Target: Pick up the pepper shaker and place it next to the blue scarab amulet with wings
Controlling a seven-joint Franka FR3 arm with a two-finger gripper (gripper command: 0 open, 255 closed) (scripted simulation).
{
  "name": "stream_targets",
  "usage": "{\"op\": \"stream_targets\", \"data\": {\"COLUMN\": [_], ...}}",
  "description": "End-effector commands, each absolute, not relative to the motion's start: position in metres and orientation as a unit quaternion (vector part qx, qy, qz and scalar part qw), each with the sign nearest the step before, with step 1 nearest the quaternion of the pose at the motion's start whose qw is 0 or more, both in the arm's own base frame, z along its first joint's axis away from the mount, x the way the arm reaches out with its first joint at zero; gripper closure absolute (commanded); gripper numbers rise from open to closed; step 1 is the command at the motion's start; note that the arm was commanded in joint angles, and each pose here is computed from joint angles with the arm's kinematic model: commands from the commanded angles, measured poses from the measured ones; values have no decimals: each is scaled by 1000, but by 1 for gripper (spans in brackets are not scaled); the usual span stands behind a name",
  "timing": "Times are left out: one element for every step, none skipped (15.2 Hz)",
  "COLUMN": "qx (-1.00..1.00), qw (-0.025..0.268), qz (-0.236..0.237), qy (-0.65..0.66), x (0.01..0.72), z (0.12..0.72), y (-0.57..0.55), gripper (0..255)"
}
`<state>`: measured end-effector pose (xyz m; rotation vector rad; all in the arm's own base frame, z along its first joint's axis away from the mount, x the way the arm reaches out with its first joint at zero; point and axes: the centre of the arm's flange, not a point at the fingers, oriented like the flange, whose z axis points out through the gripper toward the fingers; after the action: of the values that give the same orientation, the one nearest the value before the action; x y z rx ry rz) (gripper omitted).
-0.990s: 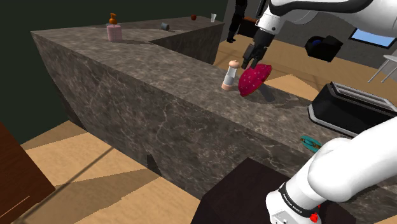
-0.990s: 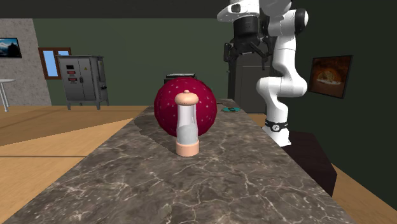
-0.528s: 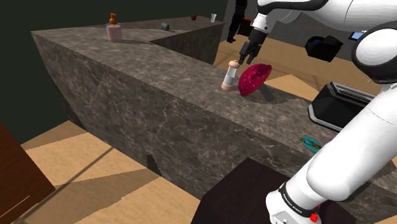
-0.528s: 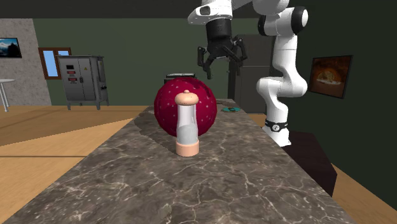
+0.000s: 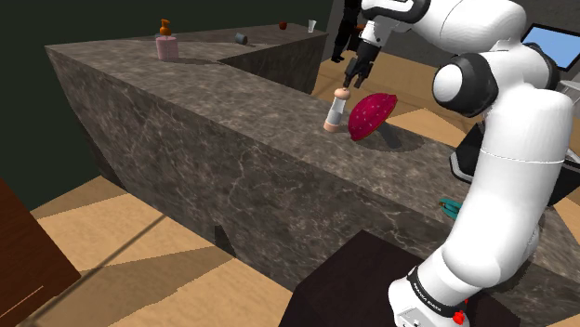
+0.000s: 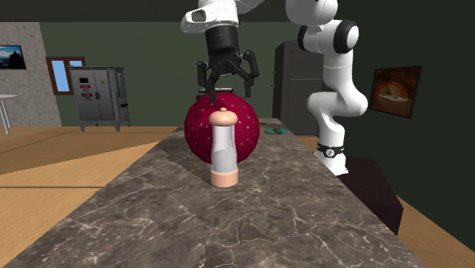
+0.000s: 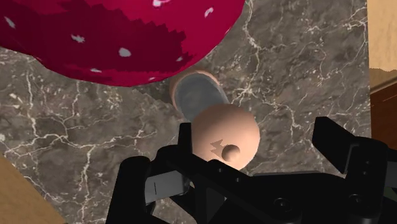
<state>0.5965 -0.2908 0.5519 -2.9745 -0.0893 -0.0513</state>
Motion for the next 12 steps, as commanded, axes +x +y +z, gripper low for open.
{"op": "stream_targets", "data": {"qx": [-996,-996,-996,-996,-996,-996,-996,-996,-996,-996,-996,-996], "qw": [84,84,84,84,84,84,84,84,84,84,84,84], "qz": [-16,-16,-16,-16,-16,-16,-16,-16,-16,-16,-16,-16], "qy": [-32,-32,-32,-32,-32,-32,-32,-32,-32,-32,-32,-32], "x": [610,611,611,611,611,611,611,611,611,611,611,611], "z": [548,542,537,532,527,522,516,511,508,508,508,508], "y": [-306,-305,-304,-303,-302,-301,-301,-300,-299,-299,-299,-299], "gripper": [0,0,0,0,0,0,0,0,0,0,0,0]}}
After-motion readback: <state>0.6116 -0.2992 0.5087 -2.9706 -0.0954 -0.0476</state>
